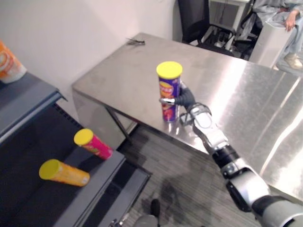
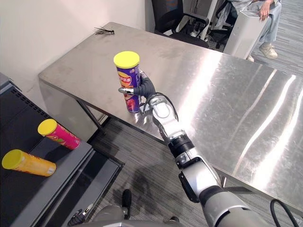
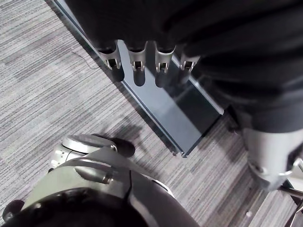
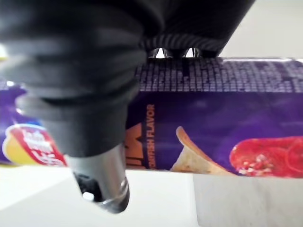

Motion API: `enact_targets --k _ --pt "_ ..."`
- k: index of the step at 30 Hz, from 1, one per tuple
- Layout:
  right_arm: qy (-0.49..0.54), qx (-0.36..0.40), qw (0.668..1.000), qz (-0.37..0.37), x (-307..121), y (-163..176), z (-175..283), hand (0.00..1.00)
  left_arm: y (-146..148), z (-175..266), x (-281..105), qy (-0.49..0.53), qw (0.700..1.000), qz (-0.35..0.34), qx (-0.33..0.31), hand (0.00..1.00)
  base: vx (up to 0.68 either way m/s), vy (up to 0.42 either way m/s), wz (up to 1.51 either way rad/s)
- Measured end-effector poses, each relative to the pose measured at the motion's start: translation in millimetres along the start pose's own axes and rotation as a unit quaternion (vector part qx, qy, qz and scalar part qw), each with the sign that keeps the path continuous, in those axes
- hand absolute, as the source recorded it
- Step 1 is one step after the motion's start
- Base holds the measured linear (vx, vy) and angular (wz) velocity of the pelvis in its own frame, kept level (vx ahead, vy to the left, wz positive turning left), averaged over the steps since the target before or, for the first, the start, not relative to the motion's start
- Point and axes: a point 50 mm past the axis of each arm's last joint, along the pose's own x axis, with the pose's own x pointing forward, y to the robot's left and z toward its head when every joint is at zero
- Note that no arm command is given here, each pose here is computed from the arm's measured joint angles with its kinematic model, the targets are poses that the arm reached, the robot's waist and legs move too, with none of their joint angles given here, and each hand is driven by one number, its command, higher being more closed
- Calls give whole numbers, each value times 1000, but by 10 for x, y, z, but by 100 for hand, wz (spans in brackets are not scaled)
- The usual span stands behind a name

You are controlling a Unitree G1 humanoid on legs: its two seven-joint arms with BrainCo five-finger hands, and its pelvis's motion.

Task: Put the gum and the chips on the shelf.

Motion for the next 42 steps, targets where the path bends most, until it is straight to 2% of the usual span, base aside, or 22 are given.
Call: enact_targets --k 12,17,21,24,37,42 --pt "-5 -1 1000 5 -5 2 23 100 -4 51 6 -11 1000 0 0 0 -1 -2 -2" --pt "-78 -22 997 0 -197 -157 318 100 14 67 7 -14 1000 2 3 0 1 -10 -7" --pt "-163 -32 985 -44 -447 -442 663 100 32 56 2 -13 1000 4 7 0 -18 -3 -18" --pt "-194 -38 978 -66 -613 -553 751 100 69 21 -8 -7 1000 8 10 0 -44 -18 -15" --pt "-178 -45 972 -146 -1150 -831 561 100 103 -122 -56 13 1000 9 22 0 -83 -14 -17" --pt "-168 -60 961 -209 -1513 -1041 518 100 133 -142 -66 15 1000 11 24 0 21 -5 -8"
